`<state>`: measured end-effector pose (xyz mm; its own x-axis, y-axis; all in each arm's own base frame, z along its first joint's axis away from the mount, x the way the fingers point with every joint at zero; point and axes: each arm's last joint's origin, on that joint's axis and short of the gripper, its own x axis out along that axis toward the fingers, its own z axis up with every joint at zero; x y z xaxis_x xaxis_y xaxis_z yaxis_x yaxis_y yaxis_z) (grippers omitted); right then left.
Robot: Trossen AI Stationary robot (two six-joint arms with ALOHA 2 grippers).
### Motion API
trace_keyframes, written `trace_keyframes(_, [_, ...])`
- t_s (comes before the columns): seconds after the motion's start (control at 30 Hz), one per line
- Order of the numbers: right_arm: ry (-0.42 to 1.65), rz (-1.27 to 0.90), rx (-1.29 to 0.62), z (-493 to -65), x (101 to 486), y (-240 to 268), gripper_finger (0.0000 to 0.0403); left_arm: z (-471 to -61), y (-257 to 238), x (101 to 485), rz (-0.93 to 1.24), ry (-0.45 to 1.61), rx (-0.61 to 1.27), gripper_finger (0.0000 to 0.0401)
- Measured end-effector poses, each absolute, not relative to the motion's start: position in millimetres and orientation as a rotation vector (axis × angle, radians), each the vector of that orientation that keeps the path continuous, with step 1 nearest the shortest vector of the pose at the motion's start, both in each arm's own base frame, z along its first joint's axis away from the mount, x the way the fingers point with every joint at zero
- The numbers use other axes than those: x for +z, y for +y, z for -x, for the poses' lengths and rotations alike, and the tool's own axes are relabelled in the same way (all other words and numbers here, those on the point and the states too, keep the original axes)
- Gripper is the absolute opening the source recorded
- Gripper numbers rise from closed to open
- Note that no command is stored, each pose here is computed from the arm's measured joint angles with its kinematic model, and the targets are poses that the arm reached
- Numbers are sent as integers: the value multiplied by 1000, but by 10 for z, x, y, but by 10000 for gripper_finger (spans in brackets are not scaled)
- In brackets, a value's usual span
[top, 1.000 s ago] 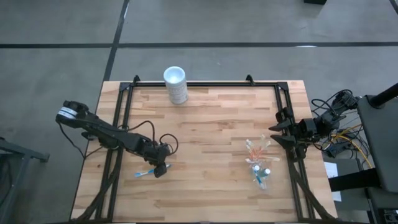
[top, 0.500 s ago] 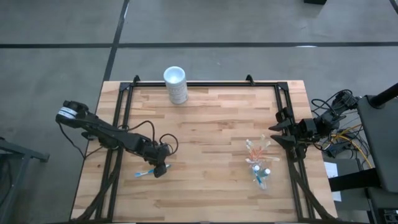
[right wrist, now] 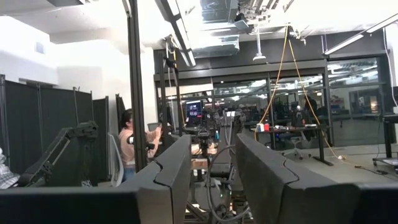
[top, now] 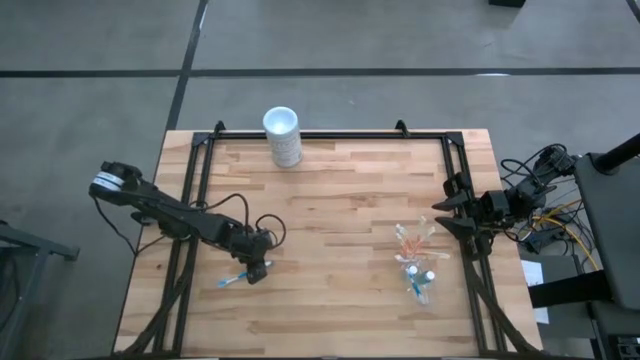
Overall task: Pick & Place toothbrushing station
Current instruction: Put the blue toothbrush into the bottom section of the transparent organizer
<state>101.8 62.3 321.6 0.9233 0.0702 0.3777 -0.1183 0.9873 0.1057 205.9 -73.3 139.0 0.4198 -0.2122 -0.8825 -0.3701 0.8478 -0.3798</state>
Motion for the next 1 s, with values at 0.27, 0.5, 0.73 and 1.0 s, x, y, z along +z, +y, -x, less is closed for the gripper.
trace_keyframes(0.27, [-382,-128,97,-1018,3216,623,125,-2059,-740,1388,610,1160,103,53])
trace_keyframes(0.5, [-382,-128,97,-1018,3216,623,132,-2078,-751,1402,622,1141,86,14])
trace_keyframes(0.73, [-382,-127,97,-1019,3216,623,124,-2086,-750,1407,606,1128,84,5])
trace_keyframes(1.0, [-382,-127,97,-1019,3216,623,119,-2084,-756,1407,550,1132,33,11])
